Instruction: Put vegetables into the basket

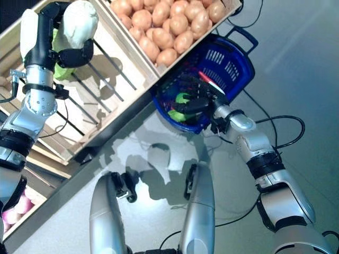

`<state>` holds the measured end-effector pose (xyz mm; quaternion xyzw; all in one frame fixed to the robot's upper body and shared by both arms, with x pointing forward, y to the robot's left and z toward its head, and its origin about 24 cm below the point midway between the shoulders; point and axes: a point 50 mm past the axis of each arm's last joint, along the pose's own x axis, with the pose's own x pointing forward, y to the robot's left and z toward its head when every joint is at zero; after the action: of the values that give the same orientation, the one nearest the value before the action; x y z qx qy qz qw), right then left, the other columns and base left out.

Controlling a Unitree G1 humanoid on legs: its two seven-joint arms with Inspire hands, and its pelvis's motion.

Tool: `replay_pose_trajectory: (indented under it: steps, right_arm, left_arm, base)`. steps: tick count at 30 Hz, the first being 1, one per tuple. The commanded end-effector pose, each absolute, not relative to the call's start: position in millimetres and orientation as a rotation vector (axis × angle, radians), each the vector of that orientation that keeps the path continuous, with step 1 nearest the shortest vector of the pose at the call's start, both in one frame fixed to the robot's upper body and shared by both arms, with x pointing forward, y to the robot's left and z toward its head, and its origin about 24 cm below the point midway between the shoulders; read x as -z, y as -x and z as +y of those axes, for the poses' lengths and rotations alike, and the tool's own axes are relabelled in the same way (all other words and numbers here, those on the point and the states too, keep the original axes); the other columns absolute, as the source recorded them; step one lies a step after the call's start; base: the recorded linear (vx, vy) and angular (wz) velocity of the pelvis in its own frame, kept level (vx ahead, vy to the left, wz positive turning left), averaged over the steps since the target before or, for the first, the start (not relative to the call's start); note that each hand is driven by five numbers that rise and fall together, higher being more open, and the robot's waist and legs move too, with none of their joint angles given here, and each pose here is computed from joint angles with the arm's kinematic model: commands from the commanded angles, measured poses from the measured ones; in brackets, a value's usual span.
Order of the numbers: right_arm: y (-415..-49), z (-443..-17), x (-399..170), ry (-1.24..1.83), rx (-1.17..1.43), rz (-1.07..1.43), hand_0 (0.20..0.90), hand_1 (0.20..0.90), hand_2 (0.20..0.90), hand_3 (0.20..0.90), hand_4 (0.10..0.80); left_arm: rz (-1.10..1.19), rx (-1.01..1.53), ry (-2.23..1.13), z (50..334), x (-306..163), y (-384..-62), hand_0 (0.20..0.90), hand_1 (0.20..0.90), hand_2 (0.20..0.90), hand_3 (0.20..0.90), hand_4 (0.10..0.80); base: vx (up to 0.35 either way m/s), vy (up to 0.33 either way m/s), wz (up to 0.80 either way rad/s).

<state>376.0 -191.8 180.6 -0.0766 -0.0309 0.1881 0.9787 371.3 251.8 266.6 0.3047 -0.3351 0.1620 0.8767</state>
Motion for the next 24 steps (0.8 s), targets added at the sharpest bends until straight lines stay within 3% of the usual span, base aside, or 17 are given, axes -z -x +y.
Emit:
replay_pose_trajectory:
  steps: [1,9,24]
  right_arm:
    - [-369,-161,-203,0.127,-0.439,-0.308,0.9,0.9,0.9,0.9,0.8]
    - [-365,-135,-187,0.217,-0.448,-0.284,0.9,0.9,0.9,0.9,0.8]
    - [-361,-108,-143,0.213,-0.556,-0.051,0.9,0.9,0.9,0.9,0.8]
  left_arm:
    - [-0.888,-0.297,-0.278,256,-295,-352,0.3,0.3,0.3,0.3,0.4]
    - [-0.709,-0.132,0.086,234,-247,-360,0.3,0.3,0.3,0.3,0.4]
    - [-0.342,0.121,0.32,188,-164,-360,0.3,0.3,0.3,0.3,0.4]
  base:
    - [0.119,-0.043,0.08]
    - [0.094,-0.063,-0.01]
    - [0.136,-0.042,-0.03]
